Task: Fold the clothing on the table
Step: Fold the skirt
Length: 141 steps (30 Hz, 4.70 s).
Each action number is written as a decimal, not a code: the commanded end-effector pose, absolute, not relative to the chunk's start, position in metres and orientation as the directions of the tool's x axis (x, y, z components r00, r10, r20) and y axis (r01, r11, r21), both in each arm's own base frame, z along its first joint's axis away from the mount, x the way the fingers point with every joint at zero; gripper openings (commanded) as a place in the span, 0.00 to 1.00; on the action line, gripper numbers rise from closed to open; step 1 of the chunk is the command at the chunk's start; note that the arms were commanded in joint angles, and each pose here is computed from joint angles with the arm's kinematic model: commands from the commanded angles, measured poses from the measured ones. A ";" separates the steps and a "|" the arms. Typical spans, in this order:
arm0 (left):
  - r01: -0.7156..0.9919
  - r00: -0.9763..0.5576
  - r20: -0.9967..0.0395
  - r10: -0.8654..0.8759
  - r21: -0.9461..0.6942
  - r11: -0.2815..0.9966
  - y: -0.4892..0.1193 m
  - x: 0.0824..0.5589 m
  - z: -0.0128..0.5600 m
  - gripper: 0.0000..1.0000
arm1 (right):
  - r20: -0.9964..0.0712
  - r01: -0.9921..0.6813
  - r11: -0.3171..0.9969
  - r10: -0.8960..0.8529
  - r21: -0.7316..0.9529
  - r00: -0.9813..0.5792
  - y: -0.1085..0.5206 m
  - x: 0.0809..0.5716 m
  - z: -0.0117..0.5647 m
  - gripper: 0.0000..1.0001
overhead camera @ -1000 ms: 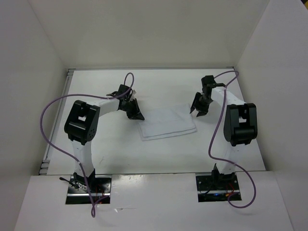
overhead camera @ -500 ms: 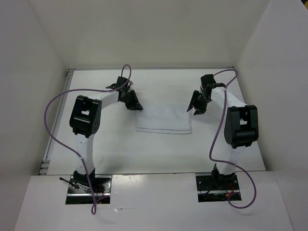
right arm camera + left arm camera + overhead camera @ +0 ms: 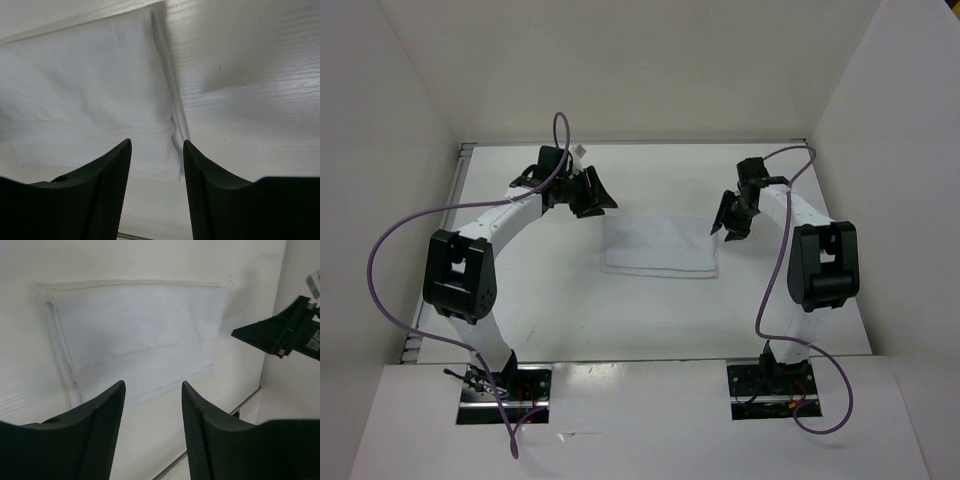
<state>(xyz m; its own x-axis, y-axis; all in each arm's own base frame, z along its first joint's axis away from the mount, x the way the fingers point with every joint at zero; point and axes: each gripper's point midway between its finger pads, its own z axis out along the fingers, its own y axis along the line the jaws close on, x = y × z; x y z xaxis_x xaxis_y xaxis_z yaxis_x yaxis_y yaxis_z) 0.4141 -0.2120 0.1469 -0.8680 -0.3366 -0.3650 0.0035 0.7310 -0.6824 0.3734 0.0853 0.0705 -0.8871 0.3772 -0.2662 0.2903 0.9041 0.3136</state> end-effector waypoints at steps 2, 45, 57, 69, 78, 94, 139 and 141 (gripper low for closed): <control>0.090 -0.879 -0.388 -0.276 -0.704 0.705 -0.227 0.398 0.162 0.57 | -0.252 0.290 0.906 0.372 0.308 -0.893 0.088 0.372 0.051 0.52; 0.117 -0.904 -0.397 -0.159 -0.588 0.801 -0.328 0.453 0.076 0.00 | -0.219 0.236 0.900 0.330 0.367 -0.918 0.123 0.343 0.052 0.00; 0.053 -0.920 -0.354 -0.170 -0.541 0.839 -0.339 0.461 0.037 0.00 | -0.216 0.225 0.899 0.320 0.375 -0.922 0.129 0.346 0.054 0.00; 0.079 -0.930 -0.352 -0.103 -0.467 0.881 -0.353 0.450 0.020 0.00 | -0.419 0.024 0.854 0.279 0.520 -0.864 0.170 0.353 0.172 0.00; 0.114 -0.918 -0.381 -0.106 -0.511 0.852 -0.359 0.449 0.061 0.08 | -0.434 0.003 0.855 0.267 0.519 -0.860 0.177 0.354 0.182 0.00; -0.208 -0.835 -0.431 -0.343 -0.330 0.921 -0.183 0.440 0.074 0.14 | -0.421 -0.008 0.870 0.230 0.493 -0.877 0.174 0.350 0.174 0.00; -0.203 -0.914 -0.270 -0.303 -0.344 0.917 -0.192 0.383 0.017 0.09 | -0.289 -0.214 0.787 -0.048 0.578 -0.956 0.348 0.363 0.104 0.00; -0.203 -0.914 -0.270 -0.303 -0.344 0.917 -0.193 0.383 0.017 0.09 | -0.302 -0.230 0.780 -0.055 0.582 -0.952 0.356 0.366 0.107 0.00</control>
<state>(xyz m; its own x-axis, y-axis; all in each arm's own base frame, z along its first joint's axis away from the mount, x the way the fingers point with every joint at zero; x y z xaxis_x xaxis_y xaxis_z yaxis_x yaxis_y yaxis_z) 0.3931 -0.1932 0.0203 -0.9015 -0.3177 -0.2938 -0.2069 0.9128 -0.3521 0.3573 0.3300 0.0929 -0.9665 -0.0414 -0.2533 -0.1764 0.8240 0.5385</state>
